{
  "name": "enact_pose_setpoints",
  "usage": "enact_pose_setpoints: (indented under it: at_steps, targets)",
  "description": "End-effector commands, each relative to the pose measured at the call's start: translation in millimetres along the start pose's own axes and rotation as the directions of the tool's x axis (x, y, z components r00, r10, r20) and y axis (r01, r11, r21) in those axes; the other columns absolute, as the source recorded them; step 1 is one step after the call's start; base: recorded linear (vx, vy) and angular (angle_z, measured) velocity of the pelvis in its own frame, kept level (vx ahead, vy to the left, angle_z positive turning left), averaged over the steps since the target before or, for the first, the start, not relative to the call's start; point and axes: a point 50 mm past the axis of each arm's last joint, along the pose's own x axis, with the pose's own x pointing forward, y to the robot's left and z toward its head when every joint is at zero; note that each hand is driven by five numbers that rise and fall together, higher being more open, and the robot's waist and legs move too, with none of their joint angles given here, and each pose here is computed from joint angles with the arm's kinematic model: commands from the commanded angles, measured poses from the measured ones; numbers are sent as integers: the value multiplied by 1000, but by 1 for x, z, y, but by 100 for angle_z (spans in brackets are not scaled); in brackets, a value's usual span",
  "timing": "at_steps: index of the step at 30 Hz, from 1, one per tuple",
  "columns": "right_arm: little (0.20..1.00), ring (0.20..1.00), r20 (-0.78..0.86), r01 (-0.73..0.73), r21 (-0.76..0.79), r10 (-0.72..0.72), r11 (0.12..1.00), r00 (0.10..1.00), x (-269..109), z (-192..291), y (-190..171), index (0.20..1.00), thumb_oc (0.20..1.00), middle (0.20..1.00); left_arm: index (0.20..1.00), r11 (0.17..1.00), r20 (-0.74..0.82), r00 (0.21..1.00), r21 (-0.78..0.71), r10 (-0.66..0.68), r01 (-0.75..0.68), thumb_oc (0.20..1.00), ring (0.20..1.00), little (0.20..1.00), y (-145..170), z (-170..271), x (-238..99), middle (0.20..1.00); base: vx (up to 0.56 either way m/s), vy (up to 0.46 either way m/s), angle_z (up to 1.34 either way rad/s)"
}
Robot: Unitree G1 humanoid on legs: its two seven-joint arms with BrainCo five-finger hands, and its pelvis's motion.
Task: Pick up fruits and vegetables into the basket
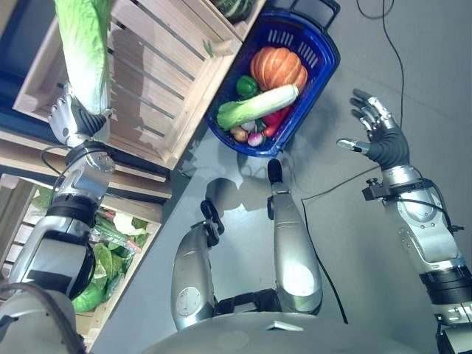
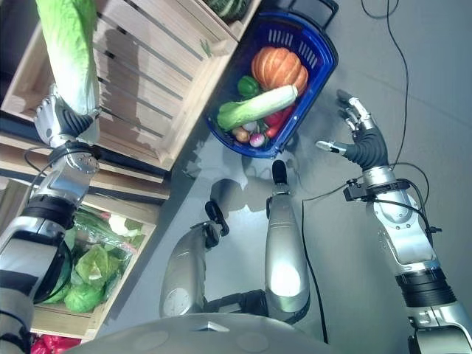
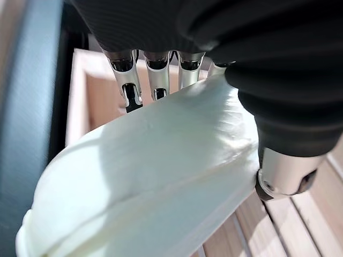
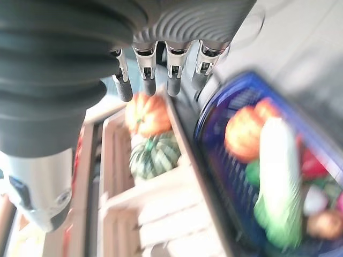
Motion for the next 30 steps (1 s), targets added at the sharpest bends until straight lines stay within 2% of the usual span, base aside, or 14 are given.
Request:
enact_pose_setpoints:
  at_steps: [1,8,13,15,17,24,30]
  targets:
    - [1000,1000,120,-129,175,109,976,987,9,19,18,1000,1000,1000,200,994,153,984,56,87,-97,200,200,200,29,-5,6,200,76,-191,14]
    - [1000,1000,87,-232,336,216,913,973,21,15,46,1000,1000,1000,200,998,341,939,41,-50,38,200,200,200,2,14,-26,200,87,-150,13]
    - [1000,1000,34,-227,522,245,822,969,28,9,70,1000,1000,1000,200,989,470,870,65,-147,133,200,200,200,-18,30,-57,200,117,-141,10]
    - [1000,1000,9,-211,630,265,747,964,30,5,85,1000,1000,1000,200,977,527,824,81,-209,196,200,200,200,-29,38,-76,200,157,-112,8]
    - [1000,1000,-4,-195,661,263,725,965,30,3,91,1000,1000,1000,200,970,554,799,88,-235,225,200,200,200,-34,42,-87,200,115,-82,11]
    - [1000,1000,-129,-67,663,201,745,971,28,-9,106,1000,1000,1000,200,939,574,759,58,-309,338,200,200,200,-50,52,-117,200,114,-53,10]
    - [1000,1000,-208,52,651,112,758,972,28,-17,105,1000,1000,1000,200,928,613,718,69,-329,366,200,200,200,-53,59,-133,200,63,-22,2]
